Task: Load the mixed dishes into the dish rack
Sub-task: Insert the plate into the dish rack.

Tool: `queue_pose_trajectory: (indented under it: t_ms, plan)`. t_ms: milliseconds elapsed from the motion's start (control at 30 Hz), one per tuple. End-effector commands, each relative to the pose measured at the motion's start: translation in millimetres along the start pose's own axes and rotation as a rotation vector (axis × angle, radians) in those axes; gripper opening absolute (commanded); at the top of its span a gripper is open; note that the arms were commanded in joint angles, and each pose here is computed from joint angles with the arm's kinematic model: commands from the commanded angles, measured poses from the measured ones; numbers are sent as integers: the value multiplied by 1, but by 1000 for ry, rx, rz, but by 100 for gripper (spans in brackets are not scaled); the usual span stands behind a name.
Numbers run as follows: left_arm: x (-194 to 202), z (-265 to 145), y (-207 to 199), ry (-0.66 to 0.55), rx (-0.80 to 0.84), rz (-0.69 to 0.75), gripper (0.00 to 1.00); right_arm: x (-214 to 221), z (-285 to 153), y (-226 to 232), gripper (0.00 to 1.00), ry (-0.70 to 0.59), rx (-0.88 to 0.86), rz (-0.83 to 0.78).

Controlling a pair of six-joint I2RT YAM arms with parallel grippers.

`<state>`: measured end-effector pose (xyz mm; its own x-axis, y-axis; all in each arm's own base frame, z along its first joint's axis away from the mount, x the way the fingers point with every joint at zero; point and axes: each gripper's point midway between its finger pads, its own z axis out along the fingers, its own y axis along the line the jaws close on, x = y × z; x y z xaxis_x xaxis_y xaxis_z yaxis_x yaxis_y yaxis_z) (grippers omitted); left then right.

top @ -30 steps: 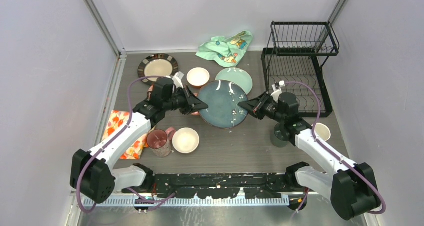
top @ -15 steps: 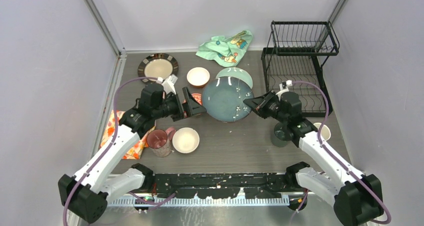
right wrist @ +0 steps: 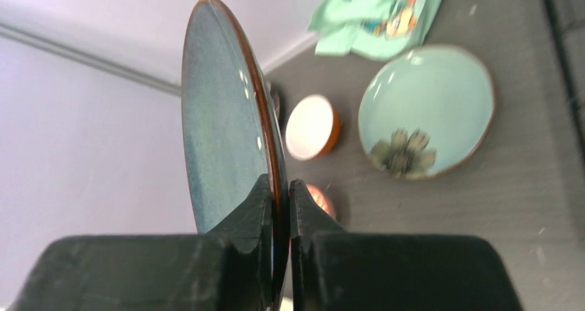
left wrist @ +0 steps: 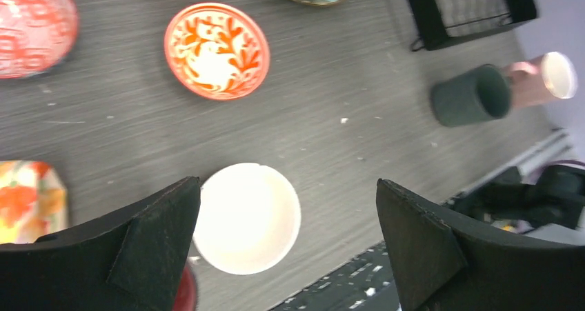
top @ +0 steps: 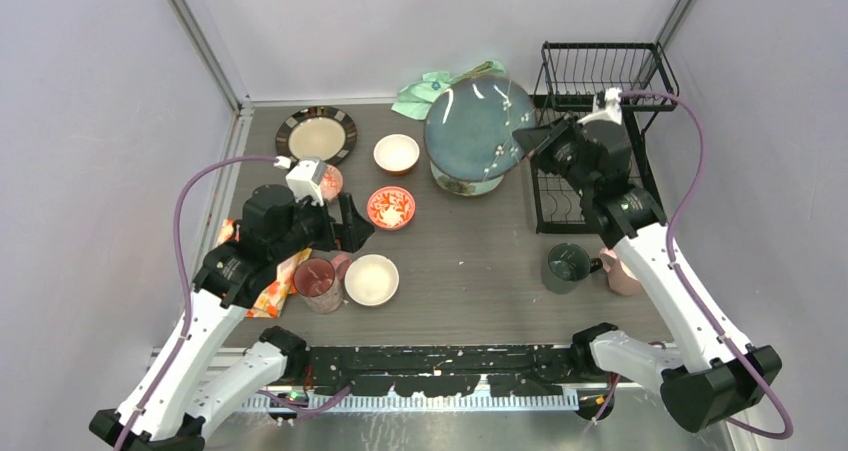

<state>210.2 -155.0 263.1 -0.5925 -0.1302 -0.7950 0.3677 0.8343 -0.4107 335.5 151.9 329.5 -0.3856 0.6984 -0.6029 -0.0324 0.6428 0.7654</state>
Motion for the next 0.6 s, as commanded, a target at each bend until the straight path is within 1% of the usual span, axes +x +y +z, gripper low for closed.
queue_pose_trajectory:
  t_ms: [0, 100, 200, 400, 567]
  plan:
    - [9, -4, 36, -10, -143, 129, 100, -100, -18, 69, 1, -332, -106, -120]
    - [11, -6, 38, -55, -138, 136, 100, -131, -15, 77, 1, -396, -56, -220]
    - [13, -7, 37, -59, -130, 146, 100, -165, -14, 84, 1, -468, -14, -268]
    - [18, -7, 35, -48, -118, 160, 100, -227, -17, 70, 1, -621, 62, -276]
    - [19, -8, 35, -50, -116, 162, 100, -277, -22, 48, 1, -732, 117, -233]
